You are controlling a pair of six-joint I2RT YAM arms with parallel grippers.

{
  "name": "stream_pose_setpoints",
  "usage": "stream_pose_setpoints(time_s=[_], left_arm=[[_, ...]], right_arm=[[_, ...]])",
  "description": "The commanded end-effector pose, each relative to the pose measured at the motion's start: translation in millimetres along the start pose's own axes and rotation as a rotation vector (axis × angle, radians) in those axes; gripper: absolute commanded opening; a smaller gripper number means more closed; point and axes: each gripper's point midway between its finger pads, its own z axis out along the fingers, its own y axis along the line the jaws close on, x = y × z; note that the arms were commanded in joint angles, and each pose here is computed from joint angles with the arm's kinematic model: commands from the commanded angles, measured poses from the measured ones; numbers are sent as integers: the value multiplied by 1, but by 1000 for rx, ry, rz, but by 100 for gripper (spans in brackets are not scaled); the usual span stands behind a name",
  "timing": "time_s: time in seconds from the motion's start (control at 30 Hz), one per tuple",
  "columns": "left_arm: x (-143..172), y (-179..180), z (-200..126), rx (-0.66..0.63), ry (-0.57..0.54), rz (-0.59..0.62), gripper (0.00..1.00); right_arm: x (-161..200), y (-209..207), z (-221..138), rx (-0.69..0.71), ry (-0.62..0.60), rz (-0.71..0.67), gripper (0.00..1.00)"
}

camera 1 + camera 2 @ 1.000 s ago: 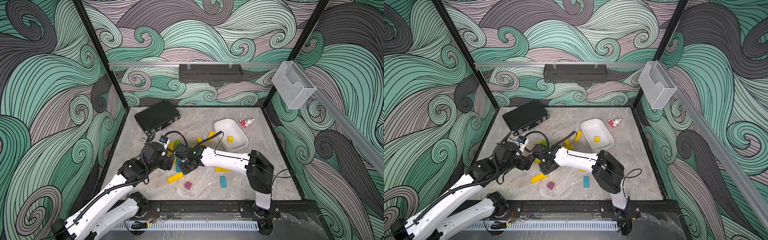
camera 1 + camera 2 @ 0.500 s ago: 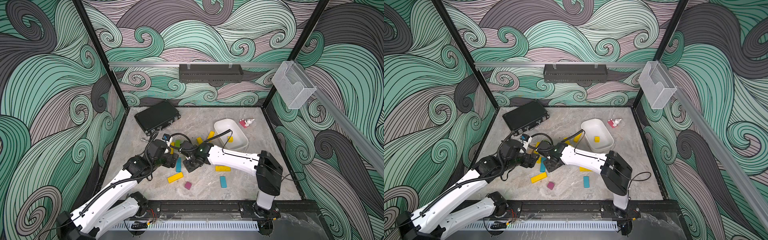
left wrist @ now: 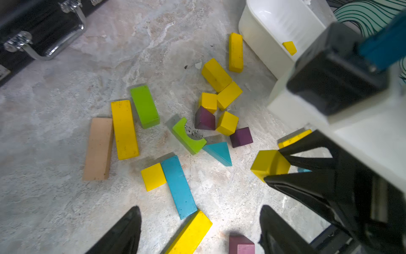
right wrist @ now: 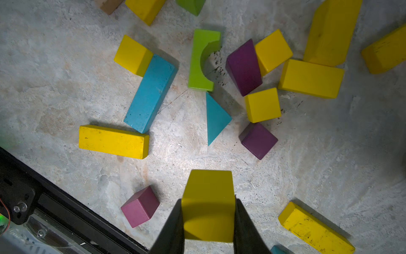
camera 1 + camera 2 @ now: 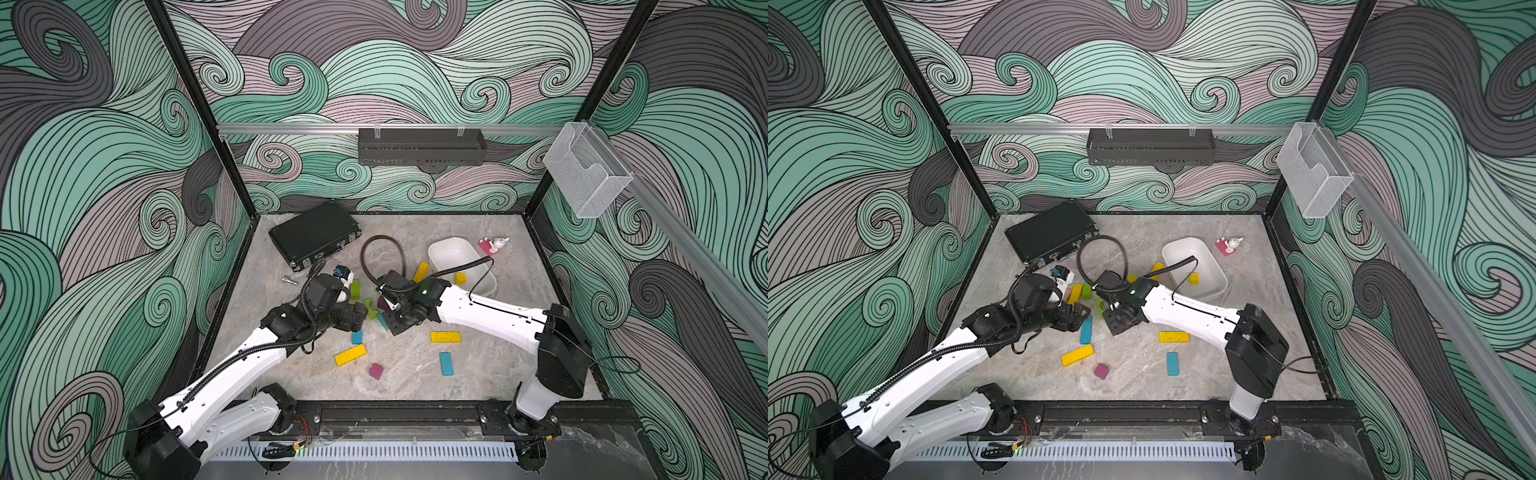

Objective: Pick out the yellow building blocks
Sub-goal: Pick up the building block from the center of the board, then place the building block in the storage box.

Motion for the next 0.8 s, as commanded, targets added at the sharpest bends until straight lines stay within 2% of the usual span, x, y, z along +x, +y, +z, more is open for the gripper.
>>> stream_pose_setpoints(time_s=[0.0,0.47,0.77], left_arm=[[-18,-12,-4,46,-32,-30,83],[-37,-30,14,109,-19,-50,82],[-52,-48,30,163,23,-55,81]], right_arm=[[-3,-11,-9,13,-30,4,20],[-9,-50,-26,57,-79,49,21],[-12,-88,-38,91,-112,129,21]])
